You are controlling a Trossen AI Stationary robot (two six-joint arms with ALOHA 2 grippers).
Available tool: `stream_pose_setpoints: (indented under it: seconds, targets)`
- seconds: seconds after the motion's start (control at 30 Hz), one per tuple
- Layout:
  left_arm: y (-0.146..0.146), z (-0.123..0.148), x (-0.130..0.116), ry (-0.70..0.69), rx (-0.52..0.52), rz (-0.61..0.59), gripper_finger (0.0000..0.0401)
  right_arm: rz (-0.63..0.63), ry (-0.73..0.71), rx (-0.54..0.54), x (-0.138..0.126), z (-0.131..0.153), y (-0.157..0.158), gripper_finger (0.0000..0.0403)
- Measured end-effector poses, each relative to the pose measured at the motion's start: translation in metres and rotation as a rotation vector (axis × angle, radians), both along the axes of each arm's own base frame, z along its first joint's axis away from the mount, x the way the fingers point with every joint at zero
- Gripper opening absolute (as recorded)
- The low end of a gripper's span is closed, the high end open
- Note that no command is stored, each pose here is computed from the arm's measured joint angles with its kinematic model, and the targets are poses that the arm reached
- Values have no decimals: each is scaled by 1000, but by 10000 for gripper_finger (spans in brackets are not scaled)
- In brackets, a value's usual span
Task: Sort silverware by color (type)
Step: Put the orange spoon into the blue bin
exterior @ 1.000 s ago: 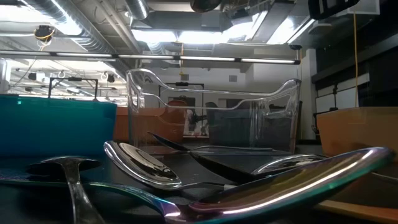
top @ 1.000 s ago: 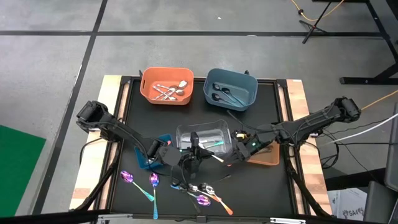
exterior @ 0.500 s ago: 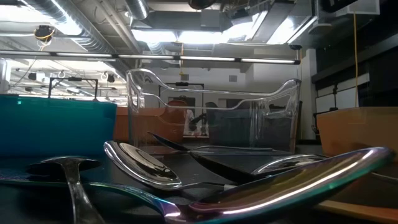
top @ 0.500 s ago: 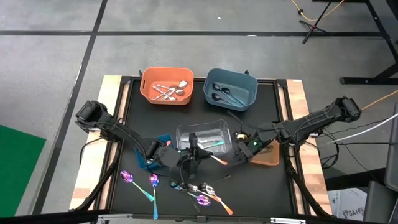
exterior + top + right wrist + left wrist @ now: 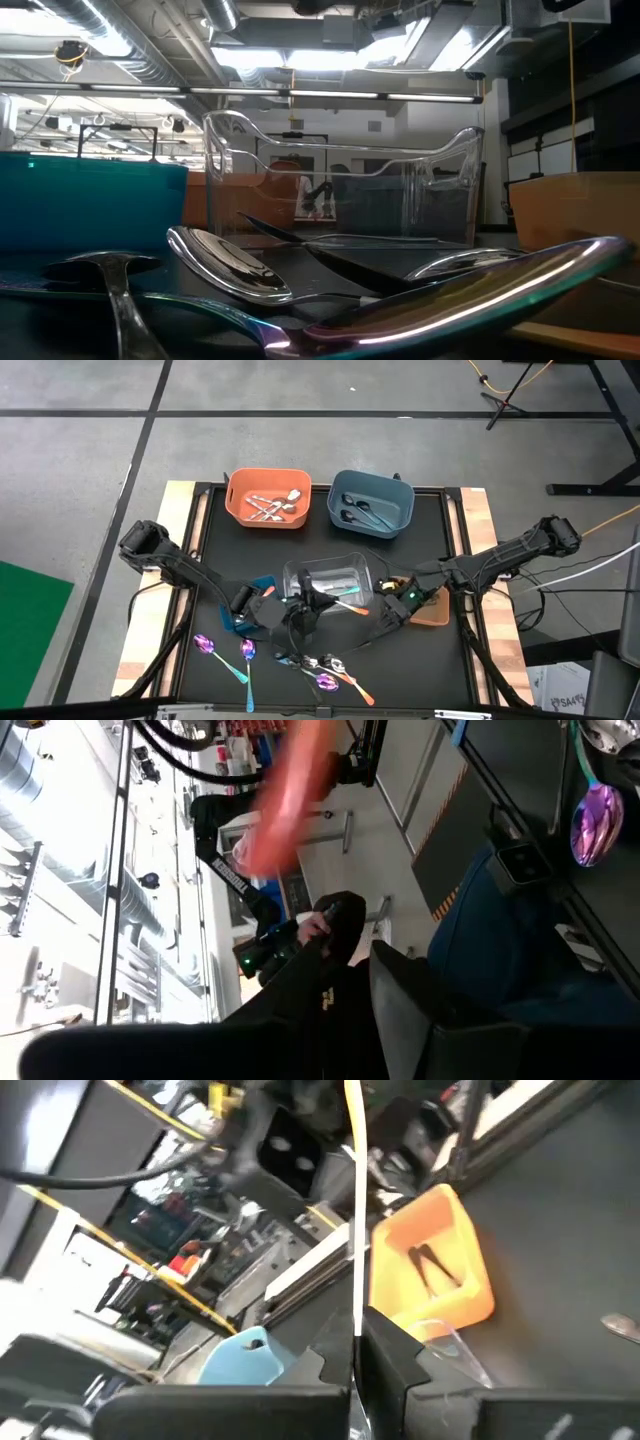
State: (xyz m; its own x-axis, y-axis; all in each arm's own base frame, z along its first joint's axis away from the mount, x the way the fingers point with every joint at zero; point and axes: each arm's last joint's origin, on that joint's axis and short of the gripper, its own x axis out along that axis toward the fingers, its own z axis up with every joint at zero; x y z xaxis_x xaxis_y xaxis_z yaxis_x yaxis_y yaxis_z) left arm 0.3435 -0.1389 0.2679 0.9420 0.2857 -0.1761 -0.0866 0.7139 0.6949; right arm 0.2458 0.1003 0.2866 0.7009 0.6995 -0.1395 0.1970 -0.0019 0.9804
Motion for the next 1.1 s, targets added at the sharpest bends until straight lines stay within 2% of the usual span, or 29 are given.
stream_pose_setpoints:
  seconds: [0.13,0.3,0.5,0.7,0.77,0.9,1.1]
  targets:
    - [-4,12,-14,-14,-45,43,3,3,-18,-19,0,0,0,76]
    - [-1,24,-38,27,-184,94,3,9,-43,-54,0,-1,0,76]
    - [15,28,-74,137,-463,207,3,9,-34,-118,-1,-6,-1,76]
    - [24,22,-108,369,-762,313,3,19,-31,-173,-1,-10,-1,76]
    - [24,17,-117,445,-830,377,3,23,-35,-187,-2,-11,-1,76]
    - [20,10,-133,541,-888,493,3,29,-45,-211,-2,-12,-1,76]
    - [10,6,-145,537,-912,552,3,31,-55,-222,-2,-12,-1,76]
